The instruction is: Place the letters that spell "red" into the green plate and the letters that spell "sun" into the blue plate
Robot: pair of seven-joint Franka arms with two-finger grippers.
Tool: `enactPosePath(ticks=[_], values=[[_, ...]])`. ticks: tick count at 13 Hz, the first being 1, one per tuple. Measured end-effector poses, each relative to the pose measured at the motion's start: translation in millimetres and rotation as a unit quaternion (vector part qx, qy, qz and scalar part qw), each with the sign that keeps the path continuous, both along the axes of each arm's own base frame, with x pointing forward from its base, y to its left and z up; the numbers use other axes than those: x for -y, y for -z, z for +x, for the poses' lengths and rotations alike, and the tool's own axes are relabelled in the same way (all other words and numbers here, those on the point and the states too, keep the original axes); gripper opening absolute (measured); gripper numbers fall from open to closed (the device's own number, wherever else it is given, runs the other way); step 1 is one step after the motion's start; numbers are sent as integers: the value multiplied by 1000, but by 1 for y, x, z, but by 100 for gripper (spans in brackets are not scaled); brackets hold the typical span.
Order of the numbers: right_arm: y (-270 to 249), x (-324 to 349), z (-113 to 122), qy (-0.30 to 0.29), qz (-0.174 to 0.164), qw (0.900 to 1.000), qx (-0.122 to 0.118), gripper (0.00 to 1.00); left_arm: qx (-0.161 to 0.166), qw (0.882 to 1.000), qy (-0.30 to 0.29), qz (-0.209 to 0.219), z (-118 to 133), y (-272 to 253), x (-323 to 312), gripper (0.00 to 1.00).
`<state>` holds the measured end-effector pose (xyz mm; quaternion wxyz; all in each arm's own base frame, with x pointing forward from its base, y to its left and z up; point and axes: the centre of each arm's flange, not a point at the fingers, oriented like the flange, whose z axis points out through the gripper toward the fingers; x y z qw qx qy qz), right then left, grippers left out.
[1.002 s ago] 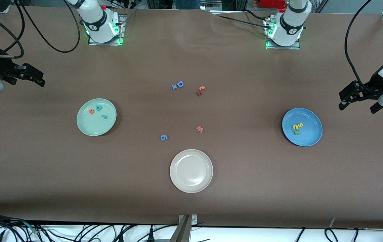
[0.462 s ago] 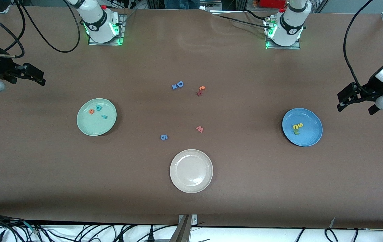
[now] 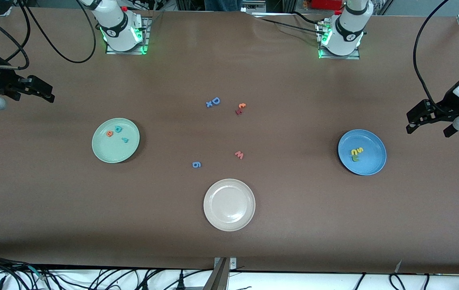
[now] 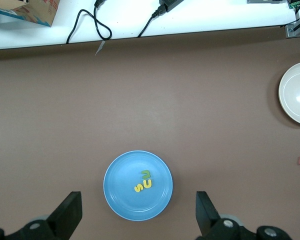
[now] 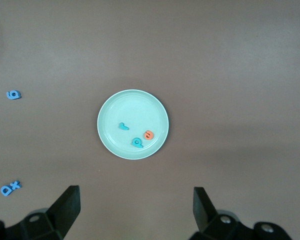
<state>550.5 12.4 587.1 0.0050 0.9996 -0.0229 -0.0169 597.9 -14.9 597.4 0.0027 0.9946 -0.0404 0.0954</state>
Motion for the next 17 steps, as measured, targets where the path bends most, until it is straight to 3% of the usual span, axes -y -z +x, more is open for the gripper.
enactPosePath(ticks=[5,10,17], values=[[-2,0,0,0,0,1000,2,100,0,1000,2,0,0,0,2,100],[-17,1,2,1,0,1000,19,100,1,1000,2,0,0,-1,2,100],[-17,-1,2,-1,0,1000,18,100,2,1000,14,3,0,-2,19,100]])
